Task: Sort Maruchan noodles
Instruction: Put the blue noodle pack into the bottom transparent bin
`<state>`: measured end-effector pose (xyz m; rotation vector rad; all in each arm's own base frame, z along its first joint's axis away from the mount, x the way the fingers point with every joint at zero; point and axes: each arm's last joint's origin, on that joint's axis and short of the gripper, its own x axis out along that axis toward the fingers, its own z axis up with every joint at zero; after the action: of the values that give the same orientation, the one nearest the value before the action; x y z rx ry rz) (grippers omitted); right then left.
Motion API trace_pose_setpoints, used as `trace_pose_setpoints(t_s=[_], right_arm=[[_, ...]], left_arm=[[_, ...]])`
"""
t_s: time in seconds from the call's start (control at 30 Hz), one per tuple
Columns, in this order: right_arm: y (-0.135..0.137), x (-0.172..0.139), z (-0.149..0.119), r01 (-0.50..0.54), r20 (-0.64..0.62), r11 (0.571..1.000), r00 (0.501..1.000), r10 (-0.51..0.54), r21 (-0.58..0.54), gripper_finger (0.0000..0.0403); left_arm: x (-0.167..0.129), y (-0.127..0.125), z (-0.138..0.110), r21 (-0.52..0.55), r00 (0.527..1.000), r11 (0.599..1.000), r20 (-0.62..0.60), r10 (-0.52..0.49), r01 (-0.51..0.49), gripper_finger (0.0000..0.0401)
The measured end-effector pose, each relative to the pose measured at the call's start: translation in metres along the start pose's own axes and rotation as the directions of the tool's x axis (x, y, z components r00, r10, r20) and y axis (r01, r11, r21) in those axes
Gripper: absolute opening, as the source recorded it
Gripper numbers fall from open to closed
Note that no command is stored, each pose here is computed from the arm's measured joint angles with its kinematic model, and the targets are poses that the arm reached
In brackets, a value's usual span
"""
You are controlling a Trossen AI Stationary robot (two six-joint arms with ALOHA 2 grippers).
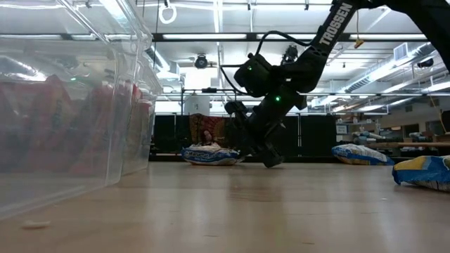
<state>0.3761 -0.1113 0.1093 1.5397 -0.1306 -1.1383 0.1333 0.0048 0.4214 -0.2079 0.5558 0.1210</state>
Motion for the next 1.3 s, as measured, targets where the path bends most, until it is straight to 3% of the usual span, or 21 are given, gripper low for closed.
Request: trace_pose_setpoints(t_s=[0.13,0.3,0.47,0.57,0.7,0.8,0.87,1.0,1.07,1.2,1.3], right_arm=[[-0.002,-0.003,-0.005,-0.003,0.029,1.0,1.0,0.003,-0.014,0.0138],[-0.007,0.002,-0.003,0.043,-0.026,0.998,0.999,-0.044,-0.037,0.0108],[-0.007,0.003,-0.002,0.048,-0.007,0.986,0.999,-0.05,-0.161,0.0049],[-0.007,0.003,0.001,0.054,0.001,0.956,0.998,-0.056,-0.287,0.0011],[-0.001,-0.008,0.005,0.057,0.007,0.893,0.998,-0.06,-0.447,0.0008],[0.027,-0.034,0.007,-0.031,-0.022,0.849,0.999,0.023,-0.528,0.0005],[0.043,-0.054,0.008,-0.077,-0.043,0.798,0.997,0.064,-0.598,0.0005],[0.064,-0.095,0.014,-0.148,-0.102,0.649,0.989,0.108,-0.747,0.0004],[0.073,-0.114,0.019,-0.176,-0.135,0.62,0.984,0.113,-0.765,0.0003],[0.076,-0.143,0.019,-0.261,-0.248,0.461,0.965,0.09,-0.848,0.0003],[0.08,-0.164,0.015,-0.387,-0.387,0.377,0.919,0.08,-0.841,0.0003]], left_arm=[[0.0,-0.001,0.003,0.006,0.999,1.0,0.035,-0.008,0.008,0.0208],[0.0,-0.002,0.008,0.059,0.997,0.998,0.079,-0.017,0.013,0.0208],[-0.001,-0.003,0.013,0.097,0.991,0.995,0.131,-0.029,0.016,0.0208],[-0.001,-0.003,0.016,0.119,0.986,0.993,0.164,-0.036,0.016,0.0208],[-0.003,-0.004,0.016,0.126,0.984,0.992,0.175,-0.042,0.02,0.0208],[-0.005,-0.004,0.015,0.13,0.984,0.991,0.167,-0.053,0.032,0.0208],[-0.005,-0.004,0.013,0.134,0.986,0.99,0.152,-0.063,0.043,0.0208],[0.0,-0.004,0.015,0.134,0.988,0.99,0.14,-0.061,0.043,0.0208],[0.008,-0.004,0.016,0.144,0.99,0.989,0.129,-0.056,0.037,0.0208],[0.03,-0.005,0.018,0.148,0.991,0.988,0.124,-0.055,0.036,0.0208],[0.054,-0.006,0.017,0.147,0.993,0.989,0.107,-0.052,0.036,0.0209]])
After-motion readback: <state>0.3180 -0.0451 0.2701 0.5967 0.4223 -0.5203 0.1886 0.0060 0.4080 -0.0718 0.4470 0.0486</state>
